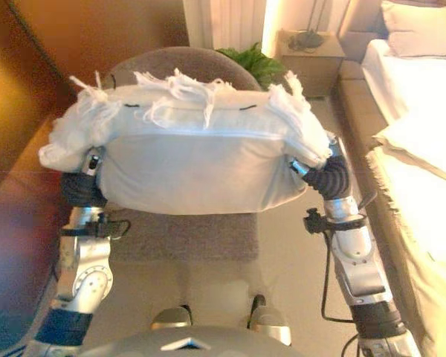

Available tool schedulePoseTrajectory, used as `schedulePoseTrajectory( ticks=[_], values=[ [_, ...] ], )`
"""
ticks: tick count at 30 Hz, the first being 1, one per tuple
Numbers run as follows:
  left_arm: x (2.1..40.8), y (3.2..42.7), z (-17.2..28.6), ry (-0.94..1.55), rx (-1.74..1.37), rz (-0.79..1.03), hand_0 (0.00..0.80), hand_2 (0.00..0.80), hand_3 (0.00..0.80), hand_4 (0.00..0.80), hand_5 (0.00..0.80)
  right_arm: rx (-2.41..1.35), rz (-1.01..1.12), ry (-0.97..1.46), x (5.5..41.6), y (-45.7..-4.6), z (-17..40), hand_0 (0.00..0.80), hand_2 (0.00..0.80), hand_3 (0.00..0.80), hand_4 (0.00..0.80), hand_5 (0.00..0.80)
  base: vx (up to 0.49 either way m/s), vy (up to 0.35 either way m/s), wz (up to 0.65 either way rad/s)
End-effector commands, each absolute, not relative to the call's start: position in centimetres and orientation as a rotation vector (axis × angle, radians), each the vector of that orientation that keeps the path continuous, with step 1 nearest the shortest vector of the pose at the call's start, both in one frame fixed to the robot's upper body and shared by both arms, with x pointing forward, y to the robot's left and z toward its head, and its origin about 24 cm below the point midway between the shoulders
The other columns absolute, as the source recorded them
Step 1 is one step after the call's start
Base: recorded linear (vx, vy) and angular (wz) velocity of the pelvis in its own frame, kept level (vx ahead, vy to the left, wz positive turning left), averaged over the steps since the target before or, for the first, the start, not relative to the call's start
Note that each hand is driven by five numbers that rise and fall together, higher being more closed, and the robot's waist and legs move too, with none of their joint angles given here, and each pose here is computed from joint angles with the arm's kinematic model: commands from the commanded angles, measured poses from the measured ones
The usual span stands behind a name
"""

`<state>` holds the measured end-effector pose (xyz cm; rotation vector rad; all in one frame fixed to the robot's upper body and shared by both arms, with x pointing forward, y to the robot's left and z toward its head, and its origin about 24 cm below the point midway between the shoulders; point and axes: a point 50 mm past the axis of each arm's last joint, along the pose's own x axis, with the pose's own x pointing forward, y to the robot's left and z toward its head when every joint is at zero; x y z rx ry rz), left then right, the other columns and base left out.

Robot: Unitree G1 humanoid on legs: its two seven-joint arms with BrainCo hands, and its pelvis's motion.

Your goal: Pick up the cushion and take it to the sofa

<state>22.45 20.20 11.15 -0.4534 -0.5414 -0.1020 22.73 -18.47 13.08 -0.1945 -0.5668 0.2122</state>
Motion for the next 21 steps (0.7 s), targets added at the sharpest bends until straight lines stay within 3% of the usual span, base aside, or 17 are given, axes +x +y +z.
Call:
schedulePoseTrajectory(
  ticks=[1, 8, 21],
  values=[
    [21.8, 18.5, 15.1, -0.781, -0.449, -0.224, 0.800, 0.800, 0.800, 0.800, 0.800, -0.100, 0.306, -0.881, 21.9, -16.1, 18.0, 0.800, 0.800, 0.800, 0.800, 0.800, 0.175, -0.050, -0.41],
    [22.3, 17.8, 14.9, -0.746, -0.481, -0.206, 0.800, 0.800, 0.800, 0.800, 0.800, -0.119, 0.313, -0.852, 22.4, -14.7, 17.9, 0.800, 0.800, 0.800, 0.800, 0.800, 0.362, 0.015, -0.62],
    [22.4, 18.6, 14.8, -0.727, -0.529, -0.210, 0.800, 0.800, 0.800, 0.800, 0.800, -0.139, 0.308, -0.859, 21.7, -16.3, 17.8, 0.800, 0.800, 0.800, 0.800, 0.800, 0.420, 0.141, 0.09]
  ],
)
